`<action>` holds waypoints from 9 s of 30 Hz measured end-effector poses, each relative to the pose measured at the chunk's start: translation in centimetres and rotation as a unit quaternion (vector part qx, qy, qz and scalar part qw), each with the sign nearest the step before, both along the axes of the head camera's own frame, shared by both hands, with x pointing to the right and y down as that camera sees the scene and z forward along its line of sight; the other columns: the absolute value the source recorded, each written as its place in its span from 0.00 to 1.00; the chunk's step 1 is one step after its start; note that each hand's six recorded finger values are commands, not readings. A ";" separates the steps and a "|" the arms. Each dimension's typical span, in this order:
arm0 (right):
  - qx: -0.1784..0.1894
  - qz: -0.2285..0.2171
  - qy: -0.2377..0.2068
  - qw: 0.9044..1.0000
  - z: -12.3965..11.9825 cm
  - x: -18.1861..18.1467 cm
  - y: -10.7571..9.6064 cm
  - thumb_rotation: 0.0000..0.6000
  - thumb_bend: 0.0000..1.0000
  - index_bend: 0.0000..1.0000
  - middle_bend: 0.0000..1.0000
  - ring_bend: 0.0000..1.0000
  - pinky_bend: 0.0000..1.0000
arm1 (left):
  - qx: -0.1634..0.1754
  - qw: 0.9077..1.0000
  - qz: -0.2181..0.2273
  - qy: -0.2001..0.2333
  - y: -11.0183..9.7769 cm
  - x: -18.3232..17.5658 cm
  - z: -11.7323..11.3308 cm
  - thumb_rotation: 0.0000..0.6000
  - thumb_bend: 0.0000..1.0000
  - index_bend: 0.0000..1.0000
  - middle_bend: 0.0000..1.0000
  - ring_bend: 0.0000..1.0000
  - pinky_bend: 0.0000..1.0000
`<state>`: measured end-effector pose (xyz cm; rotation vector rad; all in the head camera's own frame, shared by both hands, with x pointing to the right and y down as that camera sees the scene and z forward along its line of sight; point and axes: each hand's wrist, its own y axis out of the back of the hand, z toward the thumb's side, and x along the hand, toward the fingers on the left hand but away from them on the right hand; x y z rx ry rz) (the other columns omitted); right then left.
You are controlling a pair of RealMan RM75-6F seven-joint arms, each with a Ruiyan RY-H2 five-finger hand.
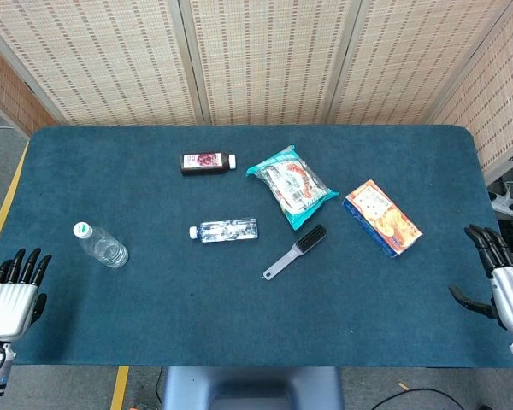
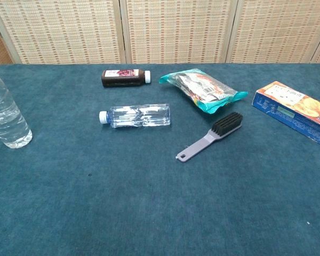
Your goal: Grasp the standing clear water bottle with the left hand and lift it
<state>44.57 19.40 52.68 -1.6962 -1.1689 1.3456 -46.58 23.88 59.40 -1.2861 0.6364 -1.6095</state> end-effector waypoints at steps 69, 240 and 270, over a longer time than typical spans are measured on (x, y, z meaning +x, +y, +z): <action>0.085 -0.016 -0.038 0.996 -1.5 -1.2 1.4 1.00 0.16 0.00 0.03 0.00 0.21 | -0.039 0.800 -0.321 0.505 -6.0 9.7 6.6 1.00 0.39 0.00 0.00 0.00 0.10; 0.042 -0.012 -0.036 0.998 -0.3 -1.2 0.7 1.00 0.16 0.00 0.03 0.00 0.21 | 0.031 0.877 -0.209 0.432 -6.5 10.7 5.4 1.00 0.46 0.47 0.41 0.31 0.14; 0.038 -0.013 -0.035 0.999 -0.1 -1.3 0.7 1.00 0.16 0.00 0.03 0.00 0.21 | -0.016 0.786 -0.319 0.529 -5.0 8.9 8.6 1.00 0.44 0.00 0.09 0.07 0.13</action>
